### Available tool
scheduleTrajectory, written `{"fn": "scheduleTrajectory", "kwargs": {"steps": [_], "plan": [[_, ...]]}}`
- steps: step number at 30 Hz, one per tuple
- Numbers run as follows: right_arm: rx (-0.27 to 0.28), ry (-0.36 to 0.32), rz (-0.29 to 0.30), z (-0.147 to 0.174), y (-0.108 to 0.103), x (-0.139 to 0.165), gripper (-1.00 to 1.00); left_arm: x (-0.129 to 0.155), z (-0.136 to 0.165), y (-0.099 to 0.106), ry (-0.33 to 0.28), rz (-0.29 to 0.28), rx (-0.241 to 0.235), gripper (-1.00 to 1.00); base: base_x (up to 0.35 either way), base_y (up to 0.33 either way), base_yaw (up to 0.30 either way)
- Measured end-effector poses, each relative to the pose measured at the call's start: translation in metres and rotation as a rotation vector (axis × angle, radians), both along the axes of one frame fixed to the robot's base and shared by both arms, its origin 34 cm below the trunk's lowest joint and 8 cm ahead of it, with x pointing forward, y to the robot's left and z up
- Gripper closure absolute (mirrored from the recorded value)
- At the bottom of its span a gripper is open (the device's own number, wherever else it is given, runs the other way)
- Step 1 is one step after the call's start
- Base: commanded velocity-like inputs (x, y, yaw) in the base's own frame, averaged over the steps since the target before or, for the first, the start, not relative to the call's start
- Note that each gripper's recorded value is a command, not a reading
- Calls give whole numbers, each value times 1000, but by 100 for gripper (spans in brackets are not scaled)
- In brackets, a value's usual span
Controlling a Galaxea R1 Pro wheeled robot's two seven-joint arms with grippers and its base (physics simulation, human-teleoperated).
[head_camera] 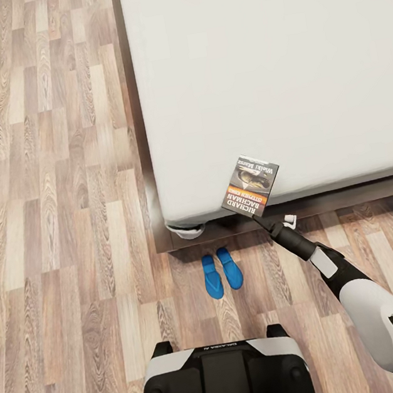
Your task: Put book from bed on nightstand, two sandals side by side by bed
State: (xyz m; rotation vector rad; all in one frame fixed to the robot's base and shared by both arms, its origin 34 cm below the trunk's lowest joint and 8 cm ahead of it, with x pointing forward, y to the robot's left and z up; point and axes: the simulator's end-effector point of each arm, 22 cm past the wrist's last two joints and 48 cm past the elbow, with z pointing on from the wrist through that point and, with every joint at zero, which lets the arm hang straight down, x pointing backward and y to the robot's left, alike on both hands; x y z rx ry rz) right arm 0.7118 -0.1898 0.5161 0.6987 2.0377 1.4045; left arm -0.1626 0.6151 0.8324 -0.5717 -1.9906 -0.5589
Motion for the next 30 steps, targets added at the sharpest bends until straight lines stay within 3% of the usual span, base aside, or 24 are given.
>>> {"fn": "scheduleTrajectory", "kwargs": {"steps": [18,30], "plan": [[0,-1,5,25,-2,-3,100,-3,24,-3,1,3,-1,-100,0,0,0],[13,-4,61,43,11,-11,100,-6,40,-3,2,5,-2,-100,0,0,0]]}}
